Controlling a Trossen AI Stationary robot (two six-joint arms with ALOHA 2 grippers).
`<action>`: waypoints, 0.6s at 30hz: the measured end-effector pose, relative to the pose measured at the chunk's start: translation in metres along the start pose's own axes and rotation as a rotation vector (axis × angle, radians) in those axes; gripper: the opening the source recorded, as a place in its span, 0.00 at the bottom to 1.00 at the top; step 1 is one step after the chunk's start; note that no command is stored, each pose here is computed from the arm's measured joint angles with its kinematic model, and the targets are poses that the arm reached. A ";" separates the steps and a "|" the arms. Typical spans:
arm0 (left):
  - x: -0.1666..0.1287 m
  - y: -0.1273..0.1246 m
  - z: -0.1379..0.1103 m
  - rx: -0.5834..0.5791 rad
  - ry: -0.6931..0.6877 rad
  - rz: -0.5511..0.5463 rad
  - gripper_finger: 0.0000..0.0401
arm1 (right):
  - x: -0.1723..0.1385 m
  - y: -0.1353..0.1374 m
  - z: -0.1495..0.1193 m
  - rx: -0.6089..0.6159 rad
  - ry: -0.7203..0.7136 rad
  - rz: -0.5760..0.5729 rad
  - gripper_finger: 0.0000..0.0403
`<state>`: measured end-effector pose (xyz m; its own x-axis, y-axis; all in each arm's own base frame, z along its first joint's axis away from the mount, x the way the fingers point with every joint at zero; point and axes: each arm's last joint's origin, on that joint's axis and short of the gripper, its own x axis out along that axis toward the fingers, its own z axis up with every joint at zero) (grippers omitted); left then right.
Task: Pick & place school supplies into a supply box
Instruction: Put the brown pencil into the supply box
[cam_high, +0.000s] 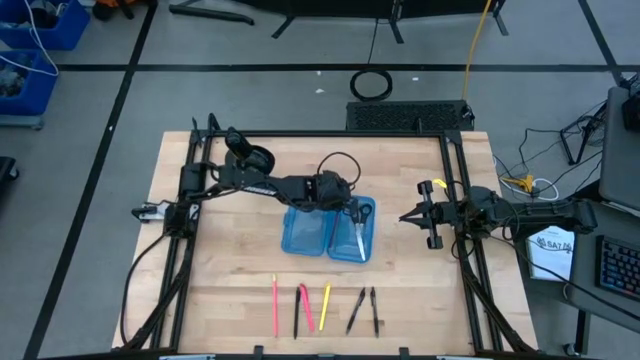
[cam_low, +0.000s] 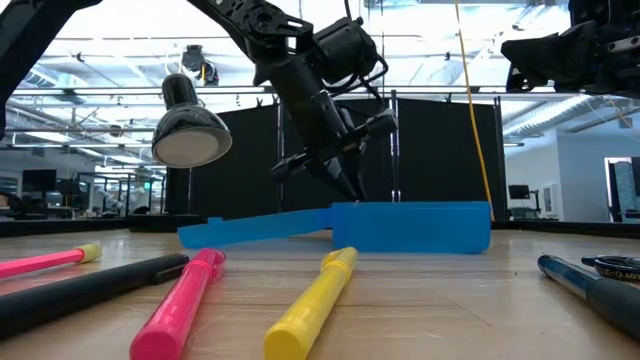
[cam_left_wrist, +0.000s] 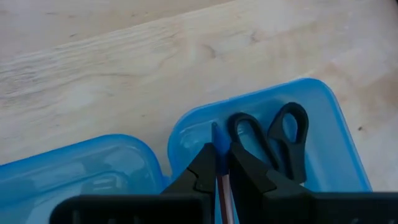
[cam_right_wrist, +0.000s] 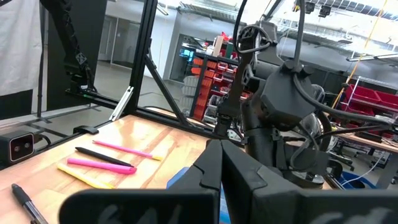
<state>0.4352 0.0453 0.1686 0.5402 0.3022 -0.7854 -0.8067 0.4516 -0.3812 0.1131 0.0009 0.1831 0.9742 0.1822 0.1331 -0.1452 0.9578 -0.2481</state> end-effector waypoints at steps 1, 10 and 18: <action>0.000 0.000 -0.001 0.002 -0.002 0.001 0.08 | 0.000 0.000 0.000 0.000 0.000 0.000 0.00; 0.010 0.001 -0.009 0.007 0.004 0.018 0.08 | 0.000 0.000 0.002 -0.011 -0.022 -0.005 0.00; 0.036 0.004 -0.022 -0.052 0.053 -0.003 0.08 | 0.000 0.000 0.002 -0.008 -0.022 -0.005 0.00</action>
<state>0.4465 0.0399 0.1281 0.5303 0.2552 -0.8085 -0.8172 0.4078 -0.4073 0.1128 0.0010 0.1853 0.9710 0.1820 0.1552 -0.1385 0.9569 -0.2554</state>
